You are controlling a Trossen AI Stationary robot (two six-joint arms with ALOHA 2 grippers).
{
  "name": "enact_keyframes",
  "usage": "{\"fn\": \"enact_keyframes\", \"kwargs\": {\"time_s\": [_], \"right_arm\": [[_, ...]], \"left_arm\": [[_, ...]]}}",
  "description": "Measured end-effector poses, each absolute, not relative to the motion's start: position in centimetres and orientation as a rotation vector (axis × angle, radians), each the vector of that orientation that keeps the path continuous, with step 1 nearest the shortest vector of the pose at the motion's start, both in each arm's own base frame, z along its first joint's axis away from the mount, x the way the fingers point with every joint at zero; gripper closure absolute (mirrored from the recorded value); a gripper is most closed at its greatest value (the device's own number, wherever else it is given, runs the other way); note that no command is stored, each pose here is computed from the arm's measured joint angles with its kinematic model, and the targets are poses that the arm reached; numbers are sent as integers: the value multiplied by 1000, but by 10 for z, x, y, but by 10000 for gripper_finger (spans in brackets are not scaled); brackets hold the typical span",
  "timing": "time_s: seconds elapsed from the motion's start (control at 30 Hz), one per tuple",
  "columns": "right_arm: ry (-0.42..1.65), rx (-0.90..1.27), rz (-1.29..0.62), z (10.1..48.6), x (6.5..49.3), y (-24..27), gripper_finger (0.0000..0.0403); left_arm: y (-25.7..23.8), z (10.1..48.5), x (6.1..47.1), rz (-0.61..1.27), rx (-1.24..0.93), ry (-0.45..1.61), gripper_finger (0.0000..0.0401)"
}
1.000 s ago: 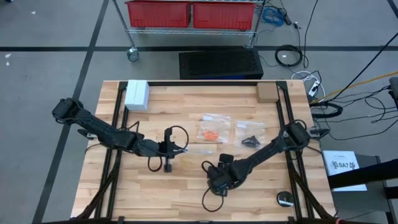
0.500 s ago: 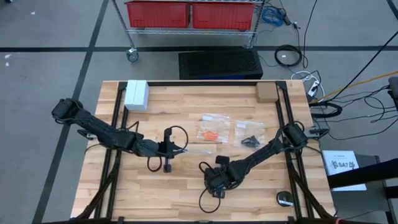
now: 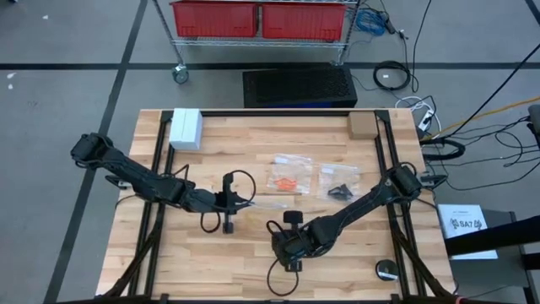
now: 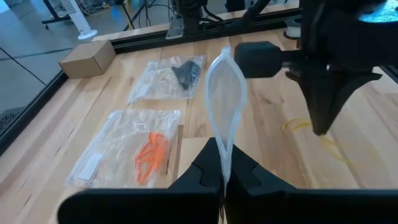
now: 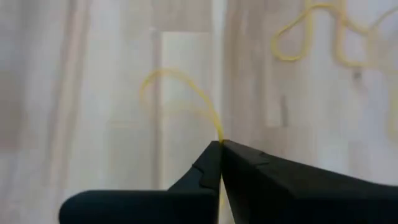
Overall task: Sort rubber bands
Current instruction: Put the yellow rubber band inside the left transparent zip bag
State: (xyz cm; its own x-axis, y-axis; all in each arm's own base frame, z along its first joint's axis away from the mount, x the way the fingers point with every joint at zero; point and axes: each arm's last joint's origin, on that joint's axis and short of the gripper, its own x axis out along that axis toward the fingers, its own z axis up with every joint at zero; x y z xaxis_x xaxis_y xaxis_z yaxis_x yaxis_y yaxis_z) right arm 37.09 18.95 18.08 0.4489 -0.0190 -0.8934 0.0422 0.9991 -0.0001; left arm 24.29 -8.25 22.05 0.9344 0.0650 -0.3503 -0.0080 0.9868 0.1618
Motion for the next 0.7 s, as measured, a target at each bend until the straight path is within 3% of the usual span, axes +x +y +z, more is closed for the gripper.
{"fn": "enact_keyframes", "kwargs": {"time_s": [0.7], "right_arm": [[715,-498,-246,311,393,194,403]], "left_arm": [[-82,221,243,46,160,362,401]]}}
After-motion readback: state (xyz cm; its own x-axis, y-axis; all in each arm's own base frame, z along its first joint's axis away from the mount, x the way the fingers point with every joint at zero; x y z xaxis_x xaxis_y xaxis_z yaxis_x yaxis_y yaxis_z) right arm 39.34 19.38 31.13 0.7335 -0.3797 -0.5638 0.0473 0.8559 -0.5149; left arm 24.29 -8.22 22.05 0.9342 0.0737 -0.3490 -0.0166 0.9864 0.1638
